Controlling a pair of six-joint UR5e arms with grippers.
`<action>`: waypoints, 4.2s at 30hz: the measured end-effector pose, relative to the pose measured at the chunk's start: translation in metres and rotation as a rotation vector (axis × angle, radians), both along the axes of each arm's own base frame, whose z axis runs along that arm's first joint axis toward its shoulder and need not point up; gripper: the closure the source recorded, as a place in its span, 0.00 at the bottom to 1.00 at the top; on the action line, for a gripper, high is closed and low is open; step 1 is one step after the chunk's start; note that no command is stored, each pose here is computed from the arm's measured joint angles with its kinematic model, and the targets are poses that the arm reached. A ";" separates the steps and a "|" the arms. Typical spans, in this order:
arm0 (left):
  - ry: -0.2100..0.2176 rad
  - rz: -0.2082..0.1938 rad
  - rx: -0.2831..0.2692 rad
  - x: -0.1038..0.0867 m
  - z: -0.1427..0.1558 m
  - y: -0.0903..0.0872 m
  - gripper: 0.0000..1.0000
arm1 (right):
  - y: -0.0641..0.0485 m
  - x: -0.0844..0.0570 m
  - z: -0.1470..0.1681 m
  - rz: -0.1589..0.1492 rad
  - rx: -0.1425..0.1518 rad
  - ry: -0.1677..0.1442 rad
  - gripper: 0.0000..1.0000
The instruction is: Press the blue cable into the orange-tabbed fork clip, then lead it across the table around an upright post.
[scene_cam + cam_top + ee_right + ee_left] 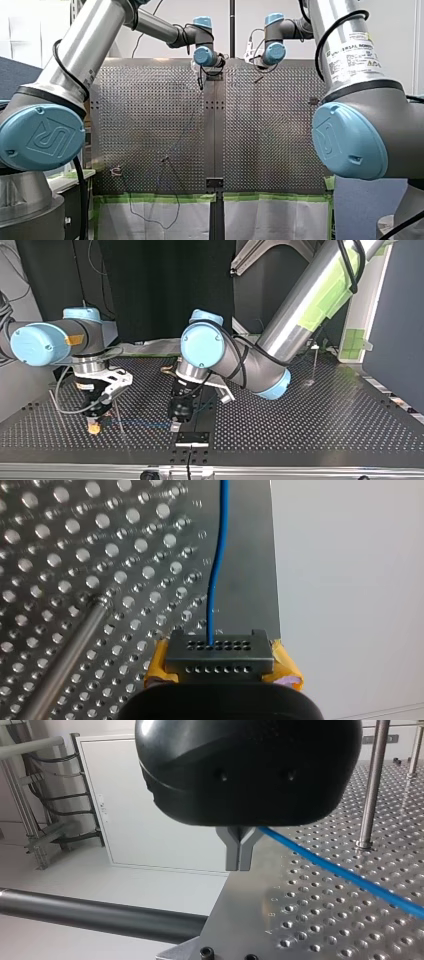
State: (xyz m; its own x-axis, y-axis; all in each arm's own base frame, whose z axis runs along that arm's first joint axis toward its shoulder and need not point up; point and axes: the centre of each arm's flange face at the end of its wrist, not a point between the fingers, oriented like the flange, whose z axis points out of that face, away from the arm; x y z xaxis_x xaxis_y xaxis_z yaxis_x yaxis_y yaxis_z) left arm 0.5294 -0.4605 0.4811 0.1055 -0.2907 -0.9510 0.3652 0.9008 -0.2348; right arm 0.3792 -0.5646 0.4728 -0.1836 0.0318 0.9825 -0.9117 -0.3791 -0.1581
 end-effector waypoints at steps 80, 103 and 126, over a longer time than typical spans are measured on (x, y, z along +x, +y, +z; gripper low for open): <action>0.165 -0.127 -0.096 0.036 -0.107 -0.085 1.00 | -0.062 -0.082 -0.133 -0.112 0.222 0.052 1.00; 0.179 -0.079 -0.110 0.036 -0.112 -0.080 0.01 | -0.064 -0.084 -0.163 -0.115 0.243 0.062 1.00; 0.189 -0.083 -0.128 0.036 -0.112 -0.080 0.01 | -0.065 -0.082 -0.224 -0.114 0.299 0.080 1.00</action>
State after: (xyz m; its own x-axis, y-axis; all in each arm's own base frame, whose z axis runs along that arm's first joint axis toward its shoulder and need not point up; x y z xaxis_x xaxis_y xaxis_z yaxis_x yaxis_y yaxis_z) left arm 0.5657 -0.5403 0.3690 -0.1006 -0.4101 -0.9065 0.3757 0.8280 -0.4162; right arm 0.2972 -0.6294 0.2486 -0.1174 -0.2443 0.9626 -0.9597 -0.2213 -0.1732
